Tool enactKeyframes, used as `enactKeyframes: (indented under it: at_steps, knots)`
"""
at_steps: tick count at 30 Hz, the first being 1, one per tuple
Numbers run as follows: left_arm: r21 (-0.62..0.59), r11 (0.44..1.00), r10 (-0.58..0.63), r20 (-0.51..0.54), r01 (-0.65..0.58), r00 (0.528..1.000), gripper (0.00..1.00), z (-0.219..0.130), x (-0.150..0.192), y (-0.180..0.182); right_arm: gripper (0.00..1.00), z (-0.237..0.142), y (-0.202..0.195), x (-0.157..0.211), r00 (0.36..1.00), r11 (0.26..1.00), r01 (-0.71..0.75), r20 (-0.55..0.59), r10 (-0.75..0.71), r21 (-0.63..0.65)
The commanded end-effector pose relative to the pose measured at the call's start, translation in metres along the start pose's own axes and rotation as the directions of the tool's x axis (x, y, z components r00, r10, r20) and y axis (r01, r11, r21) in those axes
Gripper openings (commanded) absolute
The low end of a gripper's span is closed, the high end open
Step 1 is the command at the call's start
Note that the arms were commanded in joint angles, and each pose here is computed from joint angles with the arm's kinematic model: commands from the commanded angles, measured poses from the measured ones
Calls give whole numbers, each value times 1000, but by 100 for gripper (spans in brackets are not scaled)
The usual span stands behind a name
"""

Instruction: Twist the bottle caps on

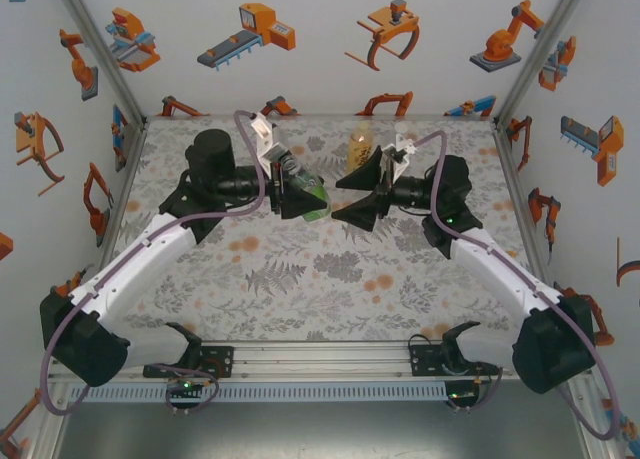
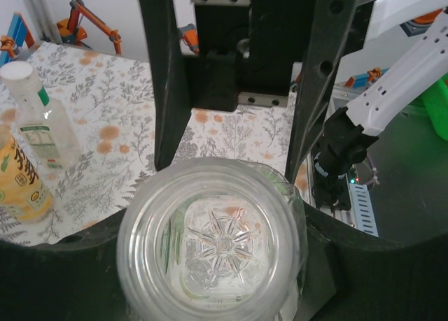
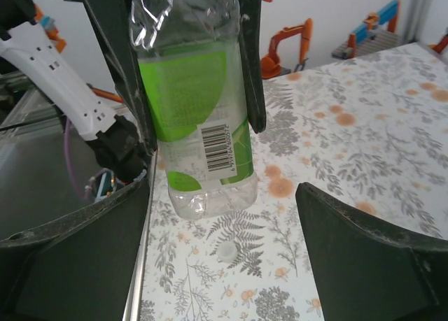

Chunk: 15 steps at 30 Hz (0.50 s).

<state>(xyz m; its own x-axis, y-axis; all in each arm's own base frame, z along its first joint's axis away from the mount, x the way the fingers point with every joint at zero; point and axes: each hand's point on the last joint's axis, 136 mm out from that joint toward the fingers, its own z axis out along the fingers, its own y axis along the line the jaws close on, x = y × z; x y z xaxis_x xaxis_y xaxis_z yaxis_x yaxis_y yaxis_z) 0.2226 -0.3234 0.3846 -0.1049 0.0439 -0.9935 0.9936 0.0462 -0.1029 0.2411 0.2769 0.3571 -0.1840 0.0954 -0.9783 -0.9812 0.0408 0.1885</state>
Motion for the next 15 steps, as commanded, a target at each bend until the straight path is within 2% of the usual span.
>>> enactKeyframes:
  at_steps: [1,6,15]
  knots:
    - [43,998,47,25,-48,999,37,1,-17,-10,77,5,19,-9,997,991,73,34,-70,-110]
    - [45,998,39,38,-40,999,38,5,-22,-6,77,17,21,-8,997,981,74,43,-68,-179]
    - [35,998,55,71,-57,996,44,6,-35,-2,67,29,18,-20,994,961,51,111,-21,-272]
